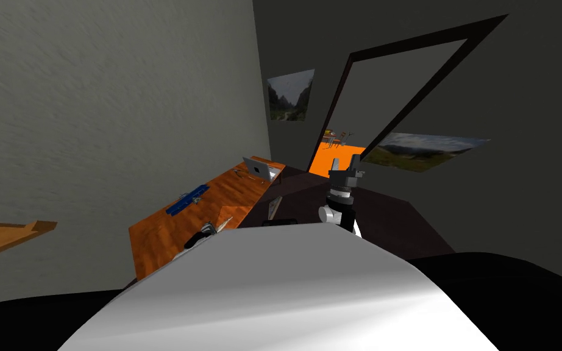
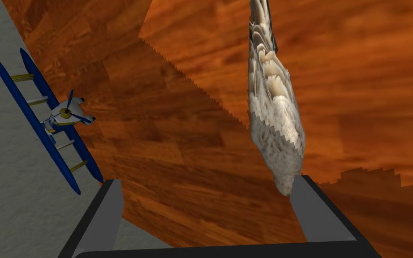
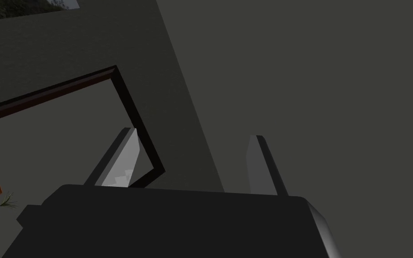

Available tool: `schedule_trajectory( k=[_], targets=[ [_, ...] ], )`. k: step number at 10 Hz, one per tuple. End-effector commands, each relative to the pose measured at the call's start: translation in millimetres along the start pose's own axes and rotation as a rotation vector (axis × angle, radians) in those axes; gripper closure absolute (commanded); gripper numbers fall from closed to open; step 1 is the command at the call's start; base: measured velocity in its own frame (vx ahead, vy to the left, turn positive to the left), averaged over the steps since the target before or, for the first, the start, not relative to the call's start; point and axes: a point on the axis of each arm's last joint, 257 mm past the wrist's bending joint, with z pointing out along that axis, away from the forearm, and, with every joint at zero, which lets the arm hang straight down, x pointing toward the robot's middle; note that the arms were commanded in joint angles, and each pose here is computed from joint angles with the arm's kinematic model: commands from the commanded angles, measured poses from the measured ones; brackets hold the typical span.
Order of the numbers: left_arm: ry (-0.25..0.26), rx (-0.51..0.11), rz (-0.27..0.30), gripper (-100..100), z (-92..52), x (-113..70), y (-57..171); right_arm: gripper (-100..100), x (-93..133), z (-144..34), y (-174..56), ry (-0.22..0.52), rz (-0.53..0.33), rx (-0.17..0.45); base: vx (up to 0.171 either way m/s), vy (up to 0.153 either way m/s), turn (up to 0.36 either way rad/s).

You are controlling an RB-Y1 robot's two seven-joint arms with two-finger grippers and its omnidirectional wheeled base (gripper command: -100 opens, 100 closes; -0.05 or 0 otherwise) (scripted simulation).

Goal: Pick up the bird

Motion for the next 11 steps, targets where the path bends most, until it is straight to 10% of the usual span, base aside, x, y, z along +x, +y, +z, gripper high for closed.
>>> schedule_trajectory(
  k=[1,11],
  targets=[
    [-0.022,-0.063,-0.035,-100,3.1,-10.4,21,0,0,0.0,0,0.0,0.0,0.0,0.04,0.028,-0.114],
    [-0.147,-0.375,-0.238,-100,5.4,-57.9,130,0,0,0.0,0,0.0,0.0,0.0,0.041,0.053,-0.111]
  ],
)
